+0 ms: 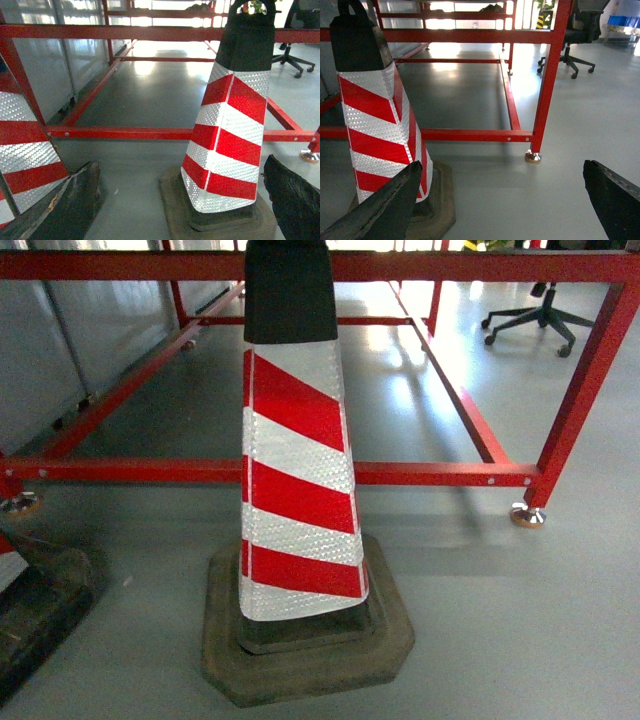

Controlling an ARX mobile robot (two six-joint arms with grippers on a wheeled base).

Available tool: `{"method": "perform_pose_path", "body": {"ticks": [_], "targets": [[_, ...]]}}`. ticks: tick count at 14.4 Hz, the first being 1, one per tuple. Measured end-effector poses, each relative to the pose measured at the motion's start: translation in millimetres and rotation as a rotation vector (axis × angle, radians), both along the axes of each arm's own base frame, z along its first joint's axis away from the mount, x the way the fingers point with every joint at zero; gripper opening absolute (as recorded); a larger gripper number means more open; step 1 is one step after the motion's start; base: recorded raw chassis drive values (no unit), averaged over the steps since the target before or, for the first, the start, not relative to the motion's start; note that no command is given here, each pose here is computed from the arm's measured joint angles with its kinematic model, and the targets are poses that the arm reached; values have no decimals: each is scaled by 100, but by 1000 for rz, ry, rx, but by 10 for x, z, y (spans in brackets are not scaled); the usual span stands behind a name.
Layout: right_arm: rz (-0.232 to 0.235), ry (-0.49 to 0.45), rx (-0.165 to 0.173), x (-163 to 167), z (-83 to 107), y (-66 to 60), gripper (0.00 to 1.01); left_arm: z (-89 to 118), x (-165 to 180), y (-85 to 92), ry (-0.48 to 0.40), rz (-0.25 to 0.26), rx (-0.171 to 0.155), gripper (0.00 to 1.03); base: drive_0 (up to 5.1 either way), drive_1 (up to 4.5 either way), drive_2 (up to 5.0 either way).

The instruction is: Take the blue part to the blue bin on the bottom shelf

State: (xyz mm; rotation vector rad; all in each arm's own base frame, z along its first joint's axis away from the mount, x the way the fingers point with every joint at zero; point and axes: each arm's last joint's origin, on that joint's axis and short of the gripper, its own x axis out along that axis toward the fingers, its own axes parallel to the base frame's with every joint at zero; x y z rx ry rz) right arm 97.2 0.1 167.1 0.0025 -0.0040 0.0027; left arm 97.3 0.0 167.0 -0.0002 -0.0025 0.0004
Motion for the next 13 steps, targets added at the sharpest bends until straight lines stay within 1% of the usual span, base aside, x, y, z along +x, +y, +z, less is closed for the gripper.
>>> {"method": "perform_pose_path", "body": {"ticks": [13], "targets": [[0, 0, 0, 0, 0, 0, 98, 0, 0, 0, 0, 0, 0, 98, 0, 0, 0]]}}
